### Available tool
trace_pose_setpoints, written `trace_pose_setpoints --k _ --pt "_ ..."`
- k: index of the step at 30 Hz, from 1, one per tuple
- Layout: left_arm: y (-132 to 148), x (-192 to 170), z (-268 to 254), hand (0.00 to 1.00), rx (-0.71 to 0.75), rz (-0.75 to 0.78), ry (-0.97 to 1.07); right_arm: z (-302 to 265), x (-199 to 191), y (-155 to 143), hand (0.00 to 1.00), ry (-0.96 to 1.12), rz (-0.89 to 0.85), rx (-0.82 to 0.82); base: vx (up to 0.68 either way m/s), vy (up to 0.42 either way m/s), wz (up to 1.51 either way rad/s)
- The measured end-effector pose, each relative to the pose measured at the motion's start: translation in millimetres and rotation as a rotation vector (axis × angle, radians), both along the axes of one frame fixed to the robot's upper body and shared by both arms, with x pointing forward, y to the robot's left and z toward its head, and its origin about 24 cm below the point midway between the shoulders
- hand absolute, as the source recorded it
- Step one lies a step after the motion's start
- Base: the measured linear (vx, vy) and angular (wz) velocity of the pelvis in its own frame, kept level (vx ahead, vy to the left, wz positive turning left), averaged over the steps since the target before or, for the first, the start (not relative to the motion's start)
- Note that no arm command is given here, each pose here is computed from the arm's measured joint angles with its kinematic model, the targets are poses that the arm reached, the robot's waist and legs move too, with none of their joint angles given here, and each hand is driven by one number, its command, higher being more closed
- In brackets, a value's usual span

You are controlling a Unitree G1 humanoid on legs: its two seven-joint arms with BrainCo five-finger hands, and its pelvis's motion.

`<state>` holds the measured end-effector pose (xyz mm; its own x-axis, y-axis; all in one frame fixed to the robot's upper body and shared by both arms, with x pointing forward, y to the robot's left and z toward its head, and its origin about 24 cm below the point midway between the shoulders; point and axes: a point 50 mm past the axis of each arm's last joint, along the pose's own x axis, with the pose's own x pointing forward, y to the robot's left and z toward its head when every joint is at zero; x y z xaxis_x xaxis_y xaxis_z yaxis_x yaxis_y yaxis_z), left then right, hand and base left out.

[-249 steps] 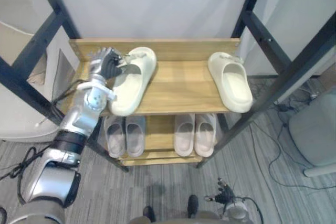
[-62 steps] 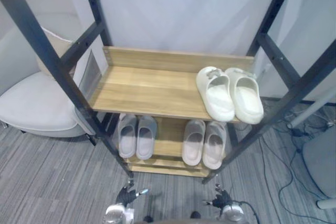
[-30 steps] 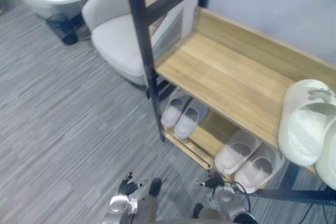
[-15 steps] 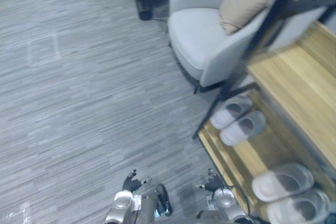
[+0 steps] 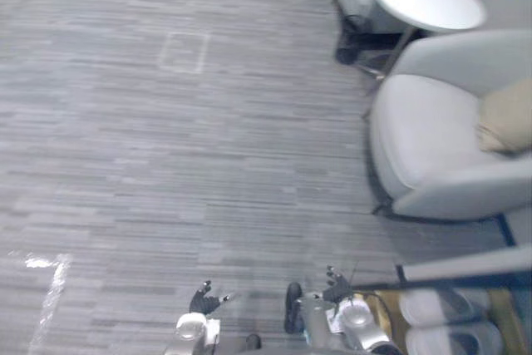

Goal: Organize the slippers on the shoe rack

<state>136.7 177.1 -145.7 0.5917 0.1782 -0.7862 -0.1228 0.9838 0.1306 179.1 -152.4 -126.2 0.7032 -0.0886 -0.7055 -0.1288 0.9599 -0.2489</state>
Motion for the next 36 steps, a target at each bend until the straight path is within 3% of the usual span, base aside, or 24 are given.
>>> trace_pose_setpoints --k 5,10,15,22,30,36 --pt "15 12 10 0.0 0.0 0.101 -0.077 0 0 16 0.0 -0.003 0.055 0.02 0.45 -0.054 0.24" --pt "16 22 15 0.0 -0.003 0.103 -0.125 2 4 5 0.0 -0.014 0.02 -0.01 0.43 0.206 0.3" --pt "33 22 17 0.0 0.009 0.175 -0.13 6 13 11 0.0 -0.037 0.026 0.002 0.47 0.239 0.36" --pt "30 -4 4 0.0 0.007 0.174 -0.023 1 3 19 0.0 -0.004 0.041 0.036 0.47 0.116 0.11" --pt "6 2 1 0.0 -0.008 0.099 -0.014 2 5 4 0.0 -0.01 0.037 -0.004 0.49 -0.136 0.49" --pt "-3 10 6 0.0 -0.052 0.169 -0.065 1 -2 11 0.0 -0.002 0.013 0.025 0.52 -0.154 0.14"
